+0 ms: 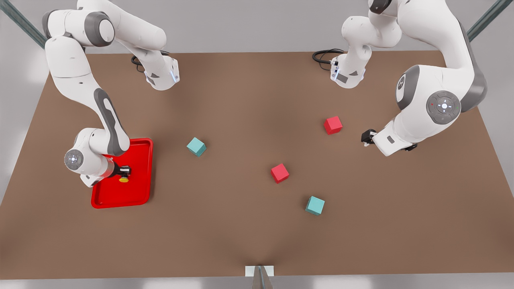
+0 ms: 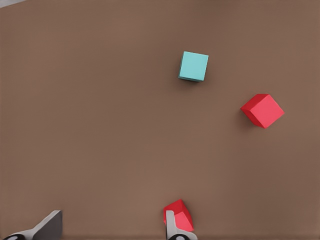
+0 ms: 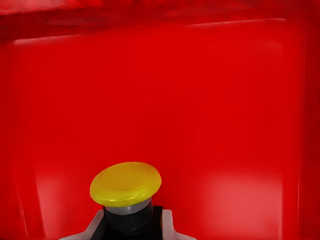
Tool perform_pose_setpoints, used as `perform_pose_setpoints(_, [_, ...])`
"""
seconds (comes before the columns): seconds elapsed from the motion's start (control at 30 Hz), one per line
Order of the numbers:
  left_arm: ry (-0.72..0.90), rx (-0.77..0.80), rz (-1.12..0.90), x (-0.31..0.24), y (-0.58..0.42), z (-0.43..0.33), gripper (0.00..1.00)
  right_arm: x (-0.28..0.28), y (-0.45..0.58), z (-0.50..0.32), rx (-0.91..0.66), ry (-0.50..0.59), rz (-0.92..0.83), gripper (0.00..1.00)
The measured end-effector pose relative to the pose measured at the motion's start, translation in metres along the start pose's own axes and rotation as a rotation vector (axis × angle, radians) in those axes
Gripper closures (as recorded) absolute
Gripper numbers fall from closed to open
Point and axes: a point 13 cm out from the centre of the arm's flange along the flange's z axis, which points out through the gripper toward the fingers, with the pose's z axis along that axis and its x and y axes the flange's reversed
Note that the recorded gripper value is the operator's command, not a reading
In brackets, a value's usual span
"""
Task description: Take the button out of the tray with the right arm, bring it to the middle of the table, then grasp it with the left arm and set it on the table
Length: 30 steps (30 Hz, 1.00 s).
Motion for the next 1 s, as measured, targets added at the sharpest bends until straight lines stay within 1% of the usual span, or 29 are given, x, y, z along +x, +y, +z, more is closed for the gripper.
perform_pose_setpoints(0.1, [0.0,0.0,0.0,0.0,0.0,0.0,0.0,-0.047,0.056,-0.081,0.01,-0.069,-0.095,0.55])
perform_pose_setpoints(0.17, [0.001,0.0,0.0,0.0,0.0,0.0,0.0,-0.059,0.109,-0.112,0.017,-0.07,-0.169,0.55])
perform_pose_setpoints(0.23, [0.001,0.0,0.0,0.0,0.0,0.0,0.0,-0.057,0.17,-0.128,0.006,-0.055,-0.243,0.55])
perform_pose_setpoints(0.4, [0.002,0.0,0.0,0.0,0.0,0.001,0.0,-0.02,0.334,-0.141,-0.003,-0.014,-0.404,0.55])
perform_pose_setpoints(0.53, [0.005,0.0,0.0,-0.001,-0.001,0.003,0.0,0.025,0.476,-0.126,-0.05,0.02,-0.463,0.55])
perform_pose_setpoints(0.7, [0.006,0.0,0.0,-0.001,-0.001,0.003,0.0,0.072,0.637,-0.099,-0.108,0.009,-0.453,0.54])
perform_pose_setpoints(0.8, [0.006,0.0,0.0,-0.001,-0.001,0.003,0.0,0.081,0.706,-0.07,-0.105,-0.05,-0.382,0.53])
perform_pose_setpoints(0.9, [0.005,-0.001,0.001,-0.001,-0.001,0.003,0.0,0.087,0.748,-0.038,-0.122,-0.089,-0.283,0.53])
perform_pose_setpoints(1.0, [0.005,-0.002,0.001,-0.001,-0.001,0.004,0.0,0.091,0.767,-0.009,-0.147,-0.1,-0.173,0.52])
